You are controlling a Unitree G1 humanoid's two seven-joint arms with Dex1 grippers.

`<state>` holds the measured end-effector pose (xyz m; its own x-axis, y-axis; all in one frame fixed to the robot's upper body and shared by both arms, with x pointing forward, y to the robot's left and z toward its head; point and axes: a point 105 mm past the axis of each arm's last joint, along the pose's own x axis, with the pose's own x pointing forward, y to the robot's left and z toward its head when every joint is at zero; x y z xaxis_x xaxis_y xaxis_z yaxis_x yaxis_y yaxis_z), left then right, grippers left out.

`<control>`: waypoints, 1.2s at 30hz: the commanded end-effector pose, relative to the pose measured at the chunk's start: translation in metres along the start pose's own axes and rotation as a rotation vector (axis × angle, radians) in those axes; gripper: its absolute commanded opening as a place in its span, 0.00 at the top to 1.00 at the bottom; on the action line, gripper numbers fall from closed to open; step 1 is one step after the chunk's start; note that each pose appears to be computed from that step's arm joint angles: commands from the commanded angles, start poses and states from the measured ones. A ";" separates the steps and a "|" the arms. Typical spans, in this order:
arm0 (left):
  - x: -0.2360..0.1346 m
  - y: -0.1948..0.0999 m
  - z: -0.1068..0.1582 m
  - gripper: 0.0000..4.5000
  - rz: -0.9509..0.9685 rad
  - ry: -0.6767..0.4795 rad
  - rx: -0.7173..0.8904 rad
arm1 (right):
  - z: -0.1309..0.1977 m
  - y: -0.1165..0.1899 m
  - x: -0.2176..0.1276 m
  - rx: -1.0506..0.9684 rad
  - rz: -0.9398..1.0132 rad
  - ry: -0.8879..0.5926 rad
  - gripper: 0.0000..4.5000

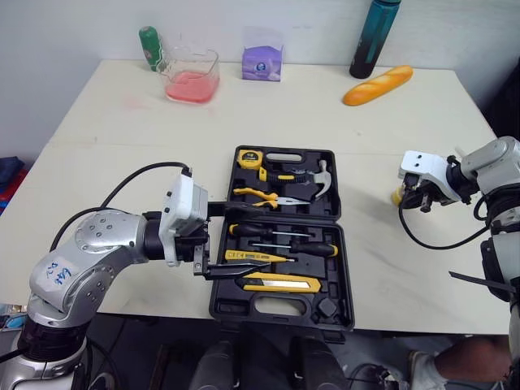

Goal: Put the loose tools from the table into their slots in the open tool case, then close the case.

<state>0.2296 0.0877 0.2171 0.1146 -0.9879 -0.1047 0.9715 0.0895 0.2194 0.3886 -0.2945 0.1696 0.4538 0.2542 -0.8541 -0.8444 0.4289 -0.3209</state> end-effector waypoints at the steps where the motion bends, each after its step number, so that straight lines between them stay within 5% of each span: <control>1: 0.000 -0.008 0.003 0.00 -0.048 0.007 0.105 | 0.019 -0.007 -0.027 -0.091 -0.012 -0.079 0.99; 6: -0.008 -0.013 -0.012 0.00 -0.078 0.044 0.118 | 0.050 0.015 -0.043 -0.200 0.120 -0.194 0.99; 20: -0.017 -0.019 -0.032 0.00 -0.094 0.093 0.033 | 0.078 0.200 -0.047 -0.494 0.683 -0.249 0.99; 36: -0.019 -0.024 -0.037 0.00 -0.080 0.110 0.009 | 0.076 0.231 -0.019 -0.503 0.755 -0.261 0.99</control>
<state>0.2157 0.1087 0.1733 0.0601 -0.9727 -0.2240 0.9823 0.0178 0.1864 0.2119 -0.1380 0.1428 -0.2408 0.5382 -0.8077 -0.9496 -0.3025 0.0815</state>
